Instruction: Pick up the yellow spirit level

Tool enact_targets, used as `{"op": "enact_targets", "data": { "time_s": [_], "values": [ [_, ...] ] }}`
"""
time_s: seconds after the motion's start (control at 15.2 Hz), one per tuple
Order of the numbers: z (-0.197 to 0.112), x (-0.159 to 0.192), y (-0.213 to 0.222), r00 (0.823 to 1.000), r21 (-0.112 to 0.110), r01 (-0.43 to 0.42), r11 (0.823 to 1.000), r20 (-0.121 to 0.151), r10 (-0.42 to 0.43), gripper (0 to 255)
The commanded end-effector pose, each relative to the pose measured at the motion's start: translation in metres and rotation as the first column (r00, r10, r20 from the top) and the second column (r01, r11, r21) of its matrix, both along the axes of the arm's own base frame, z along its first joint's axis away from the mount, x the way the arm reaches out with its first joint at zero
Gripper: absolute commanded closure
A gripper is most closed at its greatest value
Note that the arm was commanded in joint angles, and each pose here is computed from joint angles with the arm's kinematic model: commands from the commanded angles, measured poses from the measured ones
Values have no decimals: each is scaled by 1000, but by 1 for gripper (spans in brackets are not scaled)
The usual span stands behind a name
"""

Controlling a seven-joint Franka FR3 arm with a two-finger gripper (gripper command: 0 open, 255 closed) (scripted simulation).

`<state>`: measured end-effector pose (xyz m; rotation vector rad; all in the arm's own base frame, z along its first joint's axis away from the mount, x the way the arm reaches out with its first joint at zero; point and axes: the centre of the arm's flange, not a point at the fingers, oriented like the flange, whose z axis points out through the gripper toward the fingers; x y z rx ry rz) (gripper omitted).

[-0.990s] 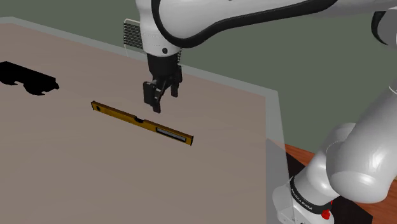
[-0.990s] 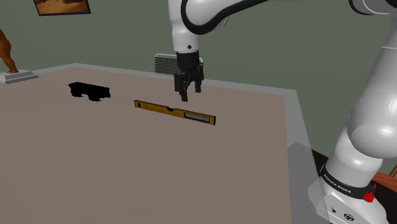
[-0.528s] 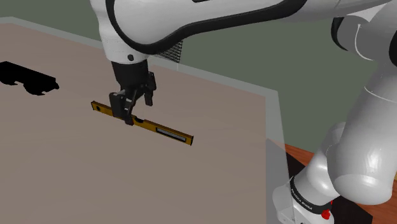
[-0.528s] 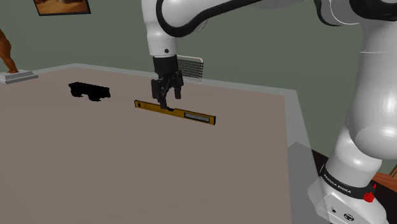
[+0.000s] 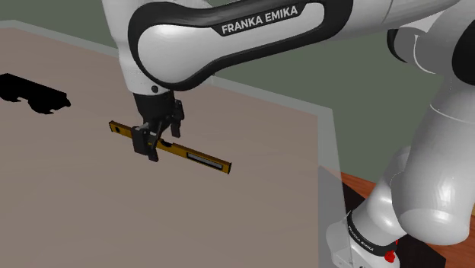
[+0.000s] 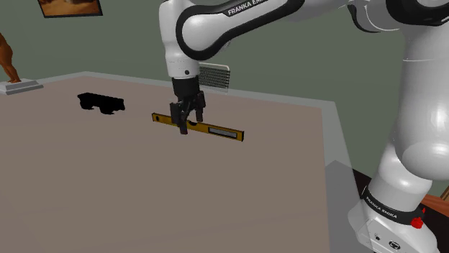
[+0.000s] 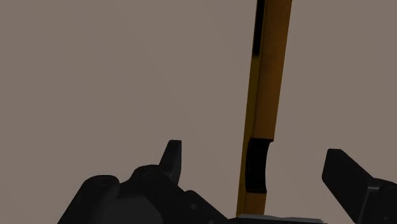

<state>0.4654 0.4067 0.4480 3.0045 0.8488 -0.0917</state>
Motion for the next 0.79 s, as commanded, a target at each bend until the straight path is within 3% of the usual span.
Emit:
{"op": "enact_targets", "data": {
  "time_s": [0.0,0.07,0.73],
  "values": [
    [-1,0,0,1000,0,0,1000,0,0,0],
    [-1,0,0,1000,0,0,1000,0,0,255],
    [4,0,0,1000,0,0,1000,0,0,255]
  ]
}}
